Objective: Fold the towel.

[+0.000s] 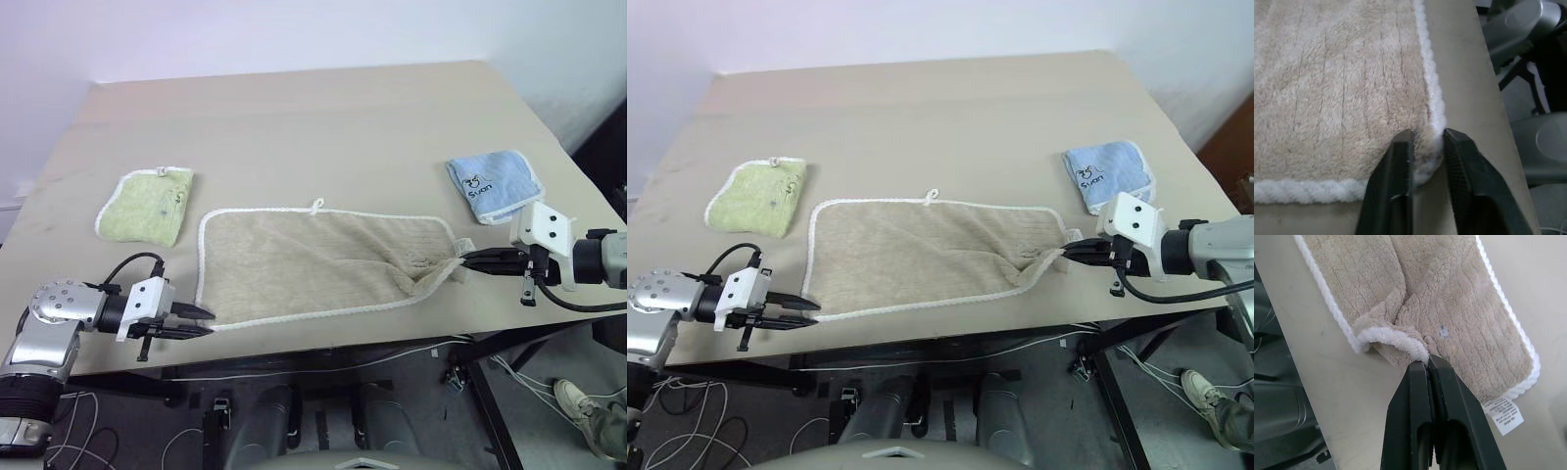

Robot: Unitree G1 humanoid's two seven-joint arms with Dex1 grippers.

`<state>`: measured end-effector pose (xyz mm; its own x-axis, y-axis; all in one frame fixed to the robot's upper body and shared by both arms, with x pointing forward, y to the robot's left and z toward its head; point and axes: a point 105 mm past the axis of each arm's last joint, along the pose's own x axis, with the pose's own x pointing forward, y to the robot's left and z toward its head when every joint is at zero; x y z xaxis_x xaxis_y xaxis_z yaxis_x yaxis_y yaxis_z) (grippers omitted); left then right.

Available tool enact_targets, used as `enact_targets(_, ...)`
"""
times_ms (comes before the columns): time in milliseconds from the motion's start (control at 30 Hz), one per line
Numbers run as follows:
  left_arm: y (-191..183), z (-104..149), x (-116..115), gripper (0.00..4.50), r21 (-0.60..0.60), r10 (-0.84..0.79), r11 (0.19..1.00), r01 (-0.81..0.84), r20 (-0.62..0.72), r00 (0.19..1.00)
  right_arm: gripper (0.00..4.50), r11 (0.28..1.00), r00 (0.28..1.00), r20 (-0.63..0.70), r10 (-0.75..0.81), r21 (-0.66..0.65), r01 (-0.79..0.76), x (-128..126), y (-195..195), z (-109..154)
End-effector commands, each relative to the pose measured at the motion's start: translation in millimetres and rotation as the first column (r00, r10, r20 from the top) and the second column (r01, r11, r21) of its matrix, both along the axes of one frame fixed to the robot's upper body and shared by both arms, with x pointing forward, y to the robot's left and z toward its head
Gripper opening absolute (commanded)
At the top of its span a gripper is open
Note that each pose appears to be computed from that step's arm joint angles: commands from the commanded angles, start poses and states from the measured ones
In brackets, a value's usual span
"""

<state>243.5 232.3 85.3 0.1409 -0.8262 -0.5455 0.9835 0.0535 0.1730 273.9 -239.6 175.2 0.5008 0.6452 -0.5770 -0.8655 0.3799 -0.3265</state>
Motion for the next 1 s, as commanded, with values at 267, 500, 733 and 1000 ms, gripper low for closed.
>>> enact_targets(267,-3.2,7.5,3.2,1.16,0.053,-0.027,0.998,0.025,0.03,0.999,0.0,1.0,0.999,0.048,0.013,-0.012,-0.012,3.1,3.6,9.4)
enact_targets(500,-7.2,9.0,3.7,0.04,0.043,-0.051,0.998,0.048,0.052,0.997,0.0,1.0,0.998,0.058,0.01,-0.015,-0.01,3.7,4.2,11.0)
enact_targets(733,-6.4,18.2,7.3,0.04,-0.041,0.022,0.999,-0.02,0.036,0.999,0.0,1.0,0.998,0.062,0.01,-0.016,-0.009,3.3,5.2,12.9)
enact_targets(1000,23.5,80.1,23.7,0.04,-0.23,0.272,0.935,-0.272,-0.032,0.962,0.0,1.0,0.998,0.069,-0.012,-0.002,0.012,3.8,1.2,18.7)
